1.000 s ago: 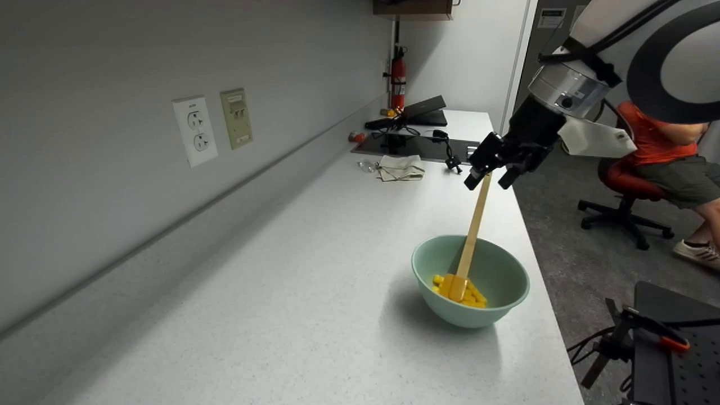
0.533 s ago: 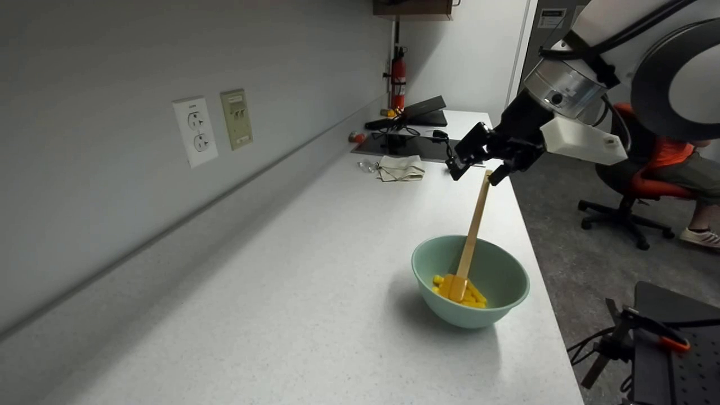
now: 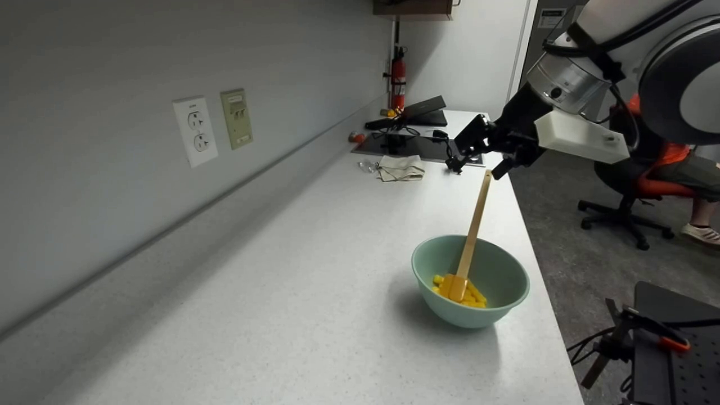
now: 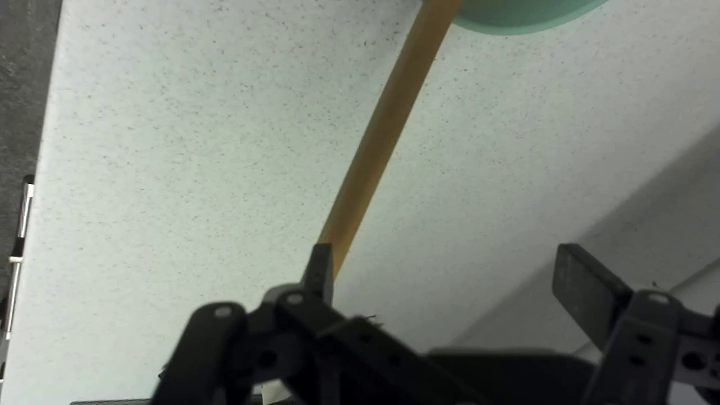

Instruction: Use the spatula to stir the contents in the green bowl

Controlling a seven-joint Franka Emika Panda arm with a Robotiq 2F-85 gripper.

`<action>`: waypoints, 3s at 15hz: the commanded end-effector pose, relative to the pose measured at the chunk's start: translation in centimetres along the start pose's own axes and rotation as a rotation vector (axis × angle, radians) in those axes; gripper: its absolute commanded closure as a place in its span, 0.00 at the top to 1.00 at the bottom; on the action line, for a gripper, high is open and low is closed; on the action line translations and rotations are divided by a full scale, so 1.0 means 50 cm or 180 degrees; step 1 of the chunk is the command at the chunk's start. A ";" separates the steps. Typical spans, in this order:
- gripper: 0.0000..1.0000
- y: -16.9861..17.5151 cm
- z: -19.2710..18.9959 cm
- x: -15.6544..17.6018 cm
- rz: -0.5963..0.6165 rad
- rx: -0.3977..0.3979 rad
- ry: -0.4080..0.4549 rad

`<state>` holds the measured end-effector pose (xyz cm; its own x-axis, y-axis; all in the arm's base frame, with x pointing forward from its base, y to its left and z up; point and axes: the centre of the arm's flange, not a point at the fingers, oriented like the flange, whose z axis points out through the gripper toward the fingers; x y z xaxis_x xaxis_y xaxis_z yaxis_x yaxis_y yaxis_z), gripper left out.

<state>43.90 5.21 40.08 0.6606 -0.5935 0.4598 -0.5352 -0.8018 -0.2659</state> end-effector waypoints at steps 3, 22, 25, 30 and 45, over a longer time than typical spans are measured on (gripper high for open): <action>1.00 -0.006 -0.005 -0.037 0.0067 -0.0168 0.0030; 0.09 0.038 0.057 -0.030 0.0122 -0.0592 0.0208; 0.00 0.024 0.050 -0.032 0.0071 -0.0519 0.0267; 0.02 -0.023 0.037 -0.042 -0.0187 -0.0298 0.0418; 0.02 -0.064 0.025 -0.028 -0.0983 0.0328 0.1180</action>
<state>44.58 8.16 40.22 0.5918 -0.3377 0.7320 -0.3246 -0.9310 -0.1670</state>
